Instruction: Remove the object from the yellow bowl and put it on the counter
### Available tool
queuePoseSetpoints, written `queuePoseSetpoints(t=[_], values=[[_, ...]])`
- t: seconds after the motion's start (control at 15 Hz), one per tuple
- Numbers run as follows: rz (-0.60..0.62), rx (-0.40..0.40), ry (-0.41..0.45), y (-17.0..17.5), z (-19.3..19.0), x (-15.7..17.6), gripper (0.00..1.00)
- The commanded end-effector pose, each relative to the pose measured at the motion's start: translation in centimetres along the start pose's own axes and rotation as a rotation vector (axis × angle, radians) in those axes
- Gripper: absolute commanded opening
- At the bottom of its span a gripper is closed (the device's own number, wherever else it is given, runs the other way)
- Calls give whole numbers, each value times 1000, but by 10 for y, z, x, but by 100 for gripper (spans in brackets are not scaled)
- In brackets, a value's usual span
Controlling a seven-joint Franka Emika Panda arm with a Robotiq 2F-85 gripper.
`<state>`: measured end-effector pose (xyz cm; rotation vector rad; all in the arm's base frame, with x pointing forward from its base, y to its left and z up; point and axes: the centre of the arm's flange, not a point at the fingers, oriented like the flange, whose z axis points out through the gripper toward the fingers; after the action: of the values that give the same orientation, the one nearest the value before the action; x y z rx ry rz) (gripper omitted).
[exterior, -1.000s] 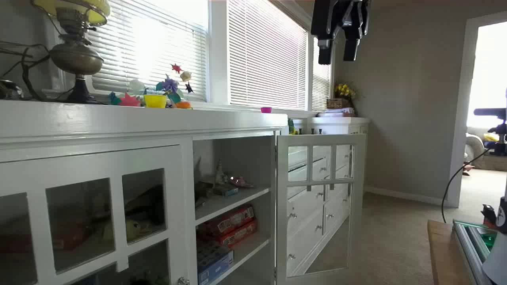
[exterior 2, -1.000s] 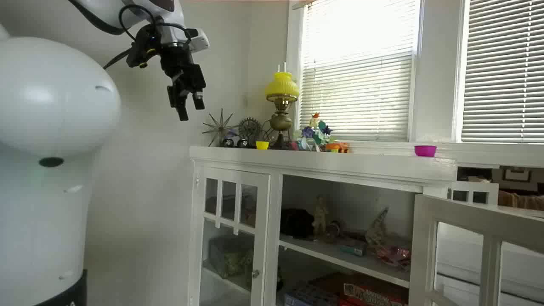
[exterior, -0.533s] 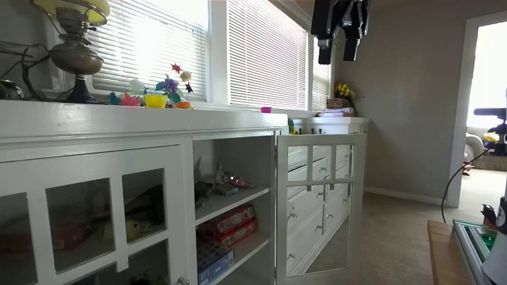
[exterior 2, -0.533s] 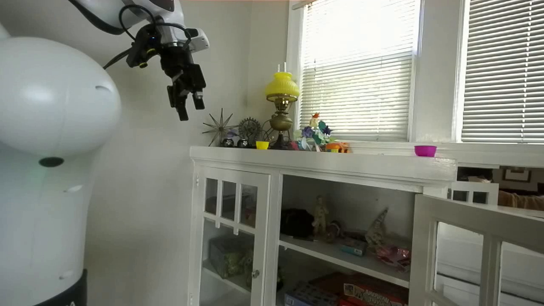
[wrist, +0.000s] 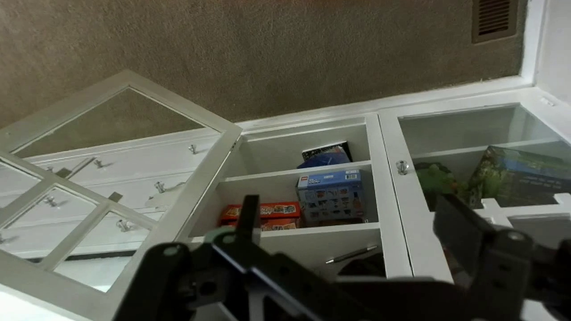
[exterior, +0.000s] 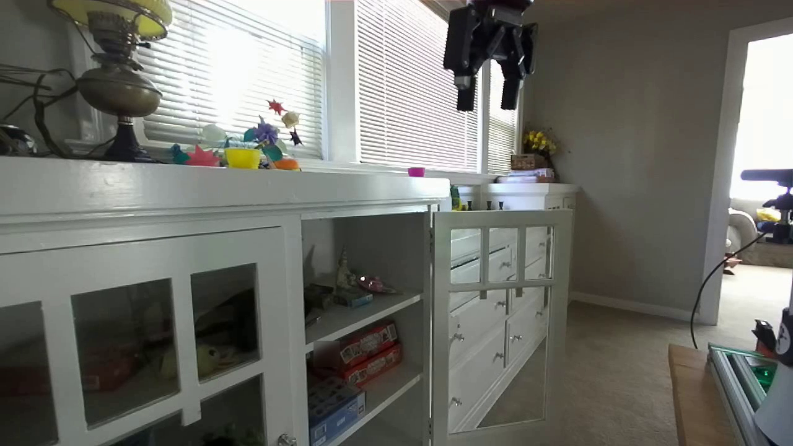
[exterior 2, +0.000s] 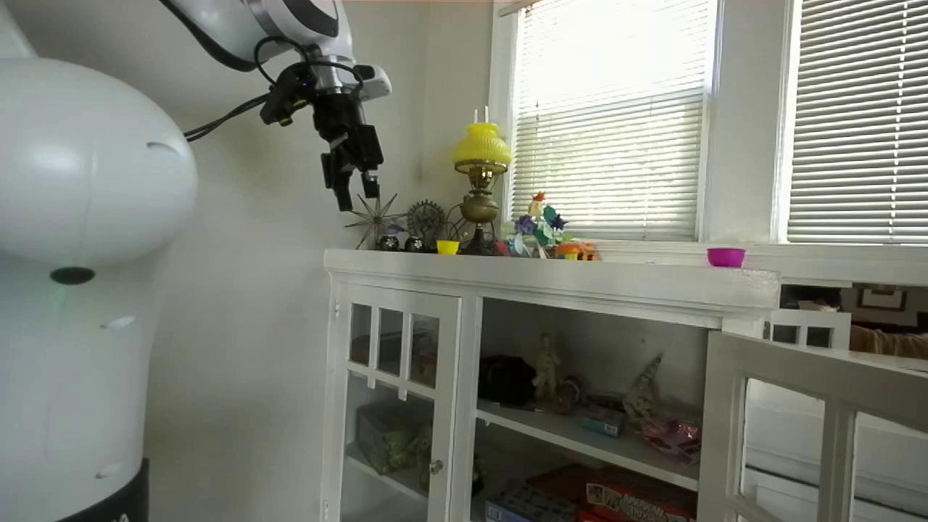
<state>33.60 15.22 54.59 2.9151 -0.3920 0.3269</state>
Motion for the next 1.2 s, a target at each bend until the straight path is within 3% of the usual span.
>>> queuePoseSetpoints(t=[0.0,0.2,0.47,0.53,0.73,1.13], values=[[71,35,9,-13,-4,62,100],[166,70,10,-20,-10,103,100],[391,82,-78,-34,-19,155,100],[305,105,-42,-13,-5,116,100],[366,104,-78,-21,-2,140,100],[429,122,-157,-24,16,143,100]])
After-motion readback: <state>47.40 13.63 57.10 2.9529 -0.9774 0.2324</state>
